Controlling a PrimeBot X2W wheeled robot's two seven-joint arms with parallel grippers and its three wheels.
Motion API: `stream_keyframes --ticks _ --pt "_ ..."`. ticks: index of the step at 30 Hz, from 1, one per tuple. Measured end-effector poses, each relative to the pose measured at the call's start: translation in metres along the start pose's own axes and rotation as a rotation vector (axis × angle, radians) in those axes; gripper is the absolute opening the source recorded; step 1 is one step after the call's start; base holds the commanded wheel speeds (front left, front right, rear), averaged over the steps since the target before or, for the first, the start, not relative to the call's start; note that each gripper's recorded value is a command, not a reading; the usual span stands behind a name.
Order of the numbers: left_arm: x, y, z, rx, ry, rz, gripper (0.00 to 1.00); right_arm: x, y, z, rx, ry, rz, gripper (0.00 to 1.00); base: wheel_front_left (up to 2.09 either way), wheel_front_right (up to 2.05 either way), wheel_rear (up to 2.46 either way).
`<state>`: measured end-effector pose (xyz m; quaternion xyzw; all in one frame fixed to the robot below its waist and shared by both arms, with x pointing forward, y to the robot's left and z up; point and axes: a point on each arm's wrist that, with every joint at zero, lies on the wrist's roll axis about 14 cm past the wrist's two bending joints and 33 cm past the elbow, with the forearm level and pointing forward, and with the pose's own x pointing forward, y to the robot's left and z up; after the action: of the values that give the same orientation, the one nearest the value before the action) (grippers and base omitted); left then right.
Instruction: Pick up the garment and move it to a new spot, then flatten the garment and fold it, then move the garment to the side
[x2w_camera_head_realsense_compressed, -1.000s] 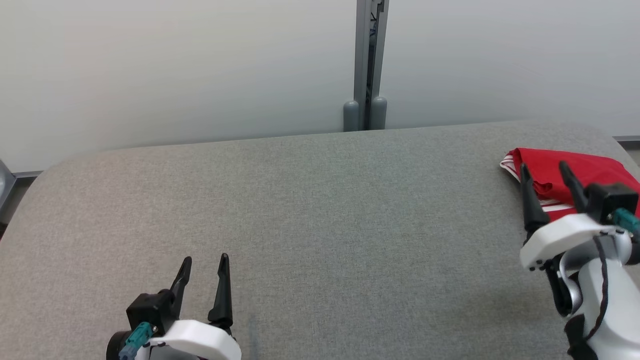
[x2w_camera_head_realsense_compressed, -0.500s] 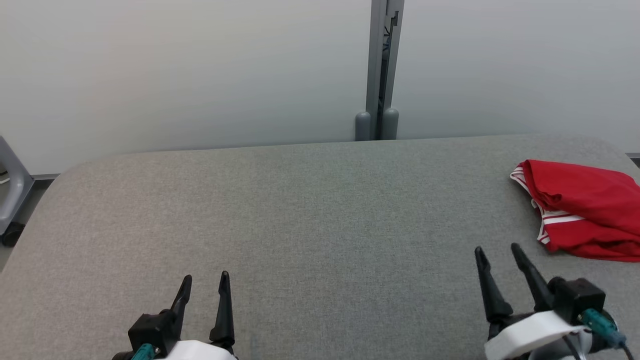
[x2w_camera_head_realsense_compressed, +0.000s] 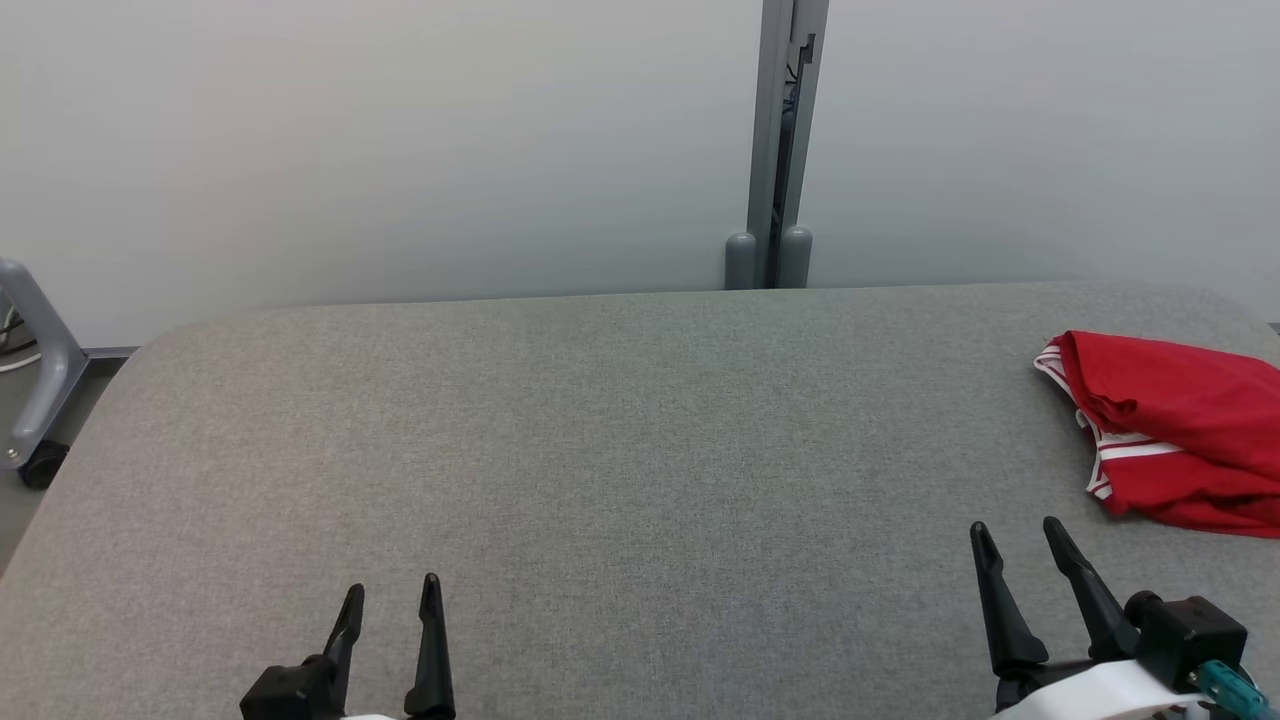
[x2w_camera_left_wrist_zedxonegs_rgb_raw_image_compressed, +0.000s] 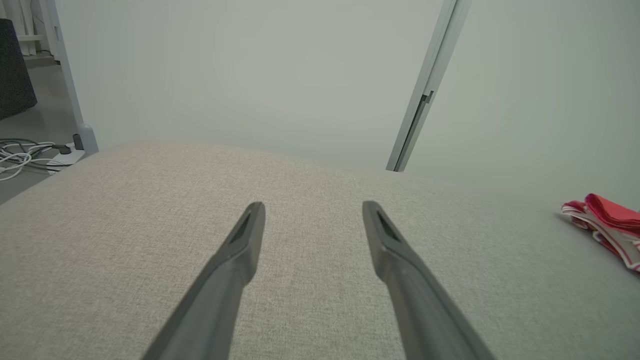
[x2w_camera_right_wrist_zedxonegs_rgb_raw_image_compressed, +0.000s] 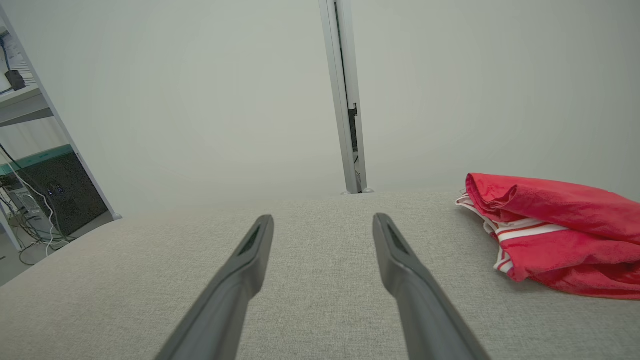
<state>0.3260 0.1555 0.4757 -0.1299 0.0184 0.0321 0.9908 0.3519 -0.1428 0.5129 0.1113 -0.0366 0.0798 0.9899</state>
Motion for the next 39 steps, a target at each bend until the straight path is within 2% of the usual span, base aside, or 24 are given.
stream_keyframes --ticks 20,21,26,39 --pt "-0.001 0.001 -0.002 0.019 0.006 -0.004 1.00 0.000 -0.010 -0.001 -0.008 0.006 -0.028 1.00 0.00 0.00 0.00" --pt "-0.002 0.002 -0.005 0.018 0.016 -0.001 0.00 -0.002 -0.010 -0.005 -0.006 0.017 -0.030 0.00 0.00 0.00 0.00" --pt "-0.013 0.007 -0.029 0.000 0.099 0.022 0.00 -0.014 -0.011 -0.030 0.030 0.095 -0.051 0.00 0.00 0.00 0.00" --pt "-0.004 0.017 -0.029 -0.209 0.145 0.064 0.00 -0.012 -0.025 -0.030 0.241 0.096 -0.123 0.00 0.00 0.00 0.00"
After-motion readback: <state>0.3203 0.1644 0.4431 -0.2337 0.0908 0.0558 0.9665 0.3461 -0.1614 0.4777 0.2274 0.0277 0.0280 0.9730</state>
